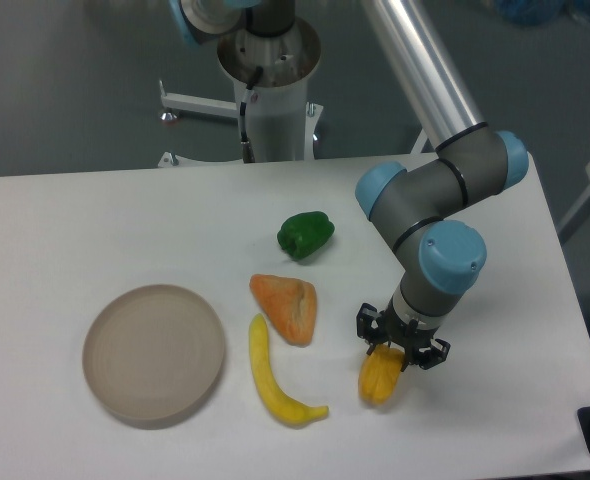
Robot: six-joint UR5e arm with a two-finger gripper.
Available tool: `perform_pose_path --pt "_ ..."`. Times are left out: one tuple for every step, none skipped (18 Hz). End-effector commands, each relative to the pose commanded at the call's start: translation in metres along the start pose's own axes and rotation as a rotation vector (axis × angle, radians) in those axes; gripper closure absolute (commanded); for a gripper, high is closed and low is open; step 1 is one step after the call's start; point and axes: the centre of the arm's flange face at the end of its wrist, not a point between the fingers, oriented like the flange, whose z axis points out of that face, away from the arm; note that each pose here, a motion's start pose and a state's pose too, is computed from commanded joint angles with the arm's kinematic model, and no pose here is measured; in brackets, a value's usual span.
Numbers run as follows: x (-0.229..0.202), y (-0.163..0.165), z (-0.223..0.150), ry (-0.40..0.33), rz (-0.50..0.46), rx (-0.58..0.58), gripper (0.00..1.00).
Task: Pick up the yellow pepper from the table
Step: 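Lower the gripper around the yellow pepper and close on it, then lift the grasped yellow pepper up off the table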
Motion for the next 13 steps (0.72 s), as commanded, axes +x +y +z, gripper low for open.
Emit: perform_pose_path --pt "-0.001 0.001 -0.006 -0.007 0.000 0.004 0.63" --pt "-0.004 0.002 -0.012 -0.014 -0.001 0.009 0.63" --pt "-0.009 0.007 -0.022 -0.026 0.006 0.015 0.63" --pt "-0.012 0.010 -0.031 -0.038 0.035 0.021 0.63" --pt "-0.018 0.016 -0.042 -0.049 0.059 0.027 0.63" --pt "-0.025 0.024 -0.053 -0.062 0.076 0.031 0.63" --pt "-0.030 0.030 -0.059 -0.071 0.106 0.033 0.63" --pt "-0.032 0.032 -0.065 -0.080 0.144 0.034 0.63" --pt "-0.034 0.034 -0.069 -0.088 0.177 0.034 0.63" --pt "-0.040 0.042 -0.081 -0.103 0.189 0.038 0.63" --pt "-0.044 0.046 -0.087 -0.112 0.191 0.042 0.63" --pt "-0.045 0.048 -0.091 -0.118 0.190 0.044 0.63" --pt "-0.047 0.049 -0.092 -0.120 0.190 0.044 0.63"
